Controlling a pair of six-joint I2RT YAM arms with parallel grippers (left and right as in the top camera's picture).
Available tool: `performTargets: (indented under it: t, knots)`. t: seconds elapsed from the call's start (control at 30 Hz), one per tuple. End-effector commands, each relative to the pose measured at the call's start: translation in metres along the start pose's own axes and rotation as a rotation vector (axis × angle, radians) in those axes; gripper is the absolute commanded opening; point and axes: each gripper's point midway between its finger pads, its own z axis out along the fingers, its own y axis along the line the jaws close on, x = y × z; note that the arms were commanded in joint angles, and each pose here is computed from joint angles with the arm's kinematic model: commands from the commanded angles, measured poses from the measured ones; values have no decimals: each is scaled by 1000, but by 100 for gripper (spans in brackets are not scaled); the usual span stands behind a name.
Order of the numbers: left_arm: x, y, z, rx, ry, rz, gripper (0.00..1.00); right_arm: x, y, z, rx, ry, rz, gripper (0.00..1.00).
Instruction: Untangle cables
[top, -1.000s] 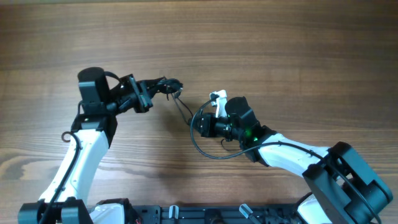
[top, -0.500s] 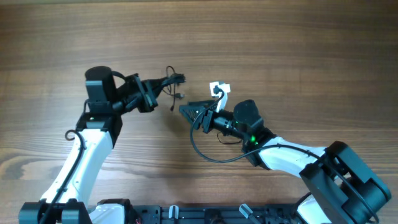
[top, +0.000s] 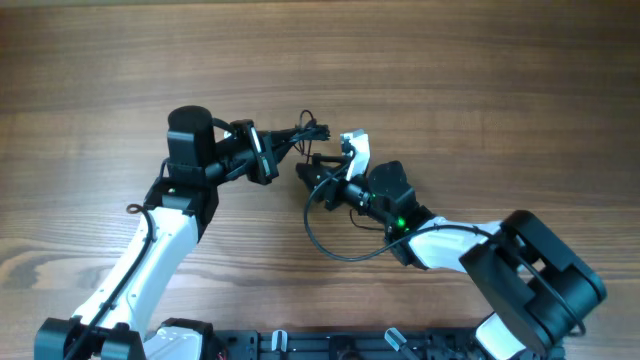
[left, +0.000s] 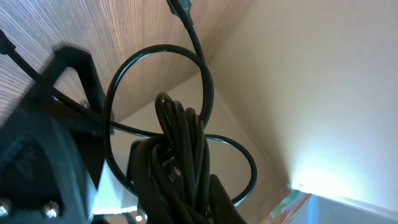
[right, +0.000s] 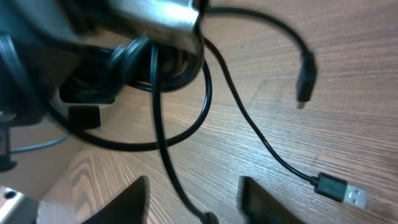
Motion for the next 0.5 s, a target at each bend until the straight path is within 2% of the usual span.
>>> performTargets:
  t: [0.0, 0.03, 0.13, 0.2, 0.23, 0.27, 0.3, 0.33, 0.37, 0.4, 0.43, 0.47]
  knots:
    - [25, -6, 0, -2, 80, -73, 4, 2, 0, 3, -13, -3, -14, 12]
    - [24, -11, -2, 15, 80, -65, 4, 10, -2, 3, -11, 32, 3, 4]
    - [15, -33, -13, 93, 68, -37, 4, 50, 14, -3, -114, 239, 150, 5]
    - [1, -52, -28, 163, 39, -29, 4, 90, 25, -19, -150, 464, 363, 5]
    - [-6, -57, -34, 182, 23, -36, 4, 101, 22, -24, -124, 517, 424, 4]
    - [-9, -59, -37, 191, 16, -36, 4, 106, 18, -26, -87, 536, 473, 12]
    - [-12, -62, -40, 199, 9, -27, 4, 106, 14, -25, -64, 528, 489, 35]
    - [-12, -62, -40, 200, 4, 7, 4, 104, 10, -23, -41, 508, 499, 79]
    - [-11, -61, -40, 196, 2, 89, 4, 101, 6, -21, -20, 484, 493, 100]
    - [-9, -59, -40, 188, 3, 203, 4, 96, 3, -19, -15, 460, 489, 100]
    - [-6, -57, -39, 181, 3, 382, 4, 89, 3, -18, -28, 440, 486, 100]
    - [-3, -54, -39, 171, 7, 631, 4, 76, 4, -20, -77, 427, 488, 100]
